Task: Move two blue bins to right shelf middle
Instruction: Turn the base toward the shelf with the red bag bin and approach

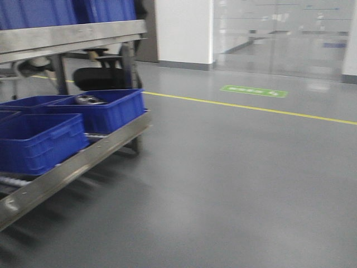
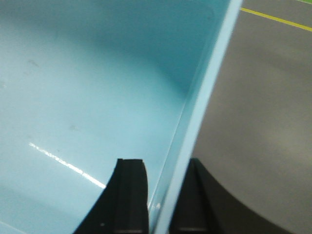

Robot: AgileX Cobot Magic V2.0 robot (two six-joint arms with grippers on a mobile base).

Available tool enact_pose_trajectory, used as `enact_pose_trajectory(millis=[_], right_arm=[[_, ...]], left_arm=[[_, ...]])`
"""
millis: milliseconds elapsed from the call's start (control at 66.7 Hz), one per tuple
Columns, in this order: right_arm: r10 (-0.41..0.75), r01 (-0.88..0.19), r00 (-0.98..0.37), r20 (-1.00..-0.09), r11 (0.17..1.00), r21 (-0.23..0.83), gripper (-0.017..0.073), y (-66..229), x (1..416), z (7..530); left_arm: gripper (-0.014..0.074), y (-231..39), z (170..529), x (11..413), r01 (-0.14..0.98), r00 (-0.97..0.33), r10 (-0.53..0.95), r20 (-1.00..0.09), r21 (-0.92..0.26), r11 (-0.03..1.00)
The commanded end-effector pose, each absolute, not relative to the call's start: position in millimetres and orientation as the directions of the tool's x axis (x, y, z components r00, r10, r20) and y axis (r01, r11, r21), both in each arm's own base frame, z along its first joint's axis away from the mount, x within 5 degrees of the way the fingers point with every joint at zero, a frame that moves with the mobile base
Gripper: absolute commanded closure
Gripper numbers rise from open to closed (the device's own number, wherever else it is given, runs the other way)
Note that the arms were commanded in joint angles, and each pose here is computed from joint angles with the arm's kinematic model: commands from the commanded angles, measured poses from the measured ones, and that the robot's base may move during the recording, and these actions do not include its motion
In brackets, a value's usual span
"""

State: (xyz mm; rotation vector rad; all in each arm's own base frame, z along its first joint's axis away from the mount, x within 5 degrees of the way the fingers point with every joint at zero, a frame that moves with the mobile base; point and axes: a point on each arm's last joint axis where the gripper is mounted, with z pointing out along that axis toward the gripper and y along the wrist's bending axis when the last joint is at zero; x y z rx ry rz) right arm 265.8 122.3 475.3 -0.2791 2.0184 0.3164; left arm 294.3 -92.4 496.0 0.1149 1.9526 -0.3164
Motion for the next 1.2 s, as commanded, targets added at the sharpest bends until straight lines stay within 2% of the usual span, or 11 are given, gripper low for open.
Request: enact_pose_trajectory(millis=[0,1185], right_arm=[[-0.050,-0.359,-0.343,-0.938,0.930,0.082,0.0713,122.0,262.7,490.1],[-0.050,-0.359,-0.343,-0.938,0.930,0.082,0.0713,122.0,262.7,490.1]], left_arm=[[0.0704,-94.4,513.1,287.9,0.270,-0.295,-0.089,-0.951,-0.172,0.947],[0.0704,-94.4,513.1,287.9,0.270,-0.295,-0.089,-0.951,-0.172,0.947]])
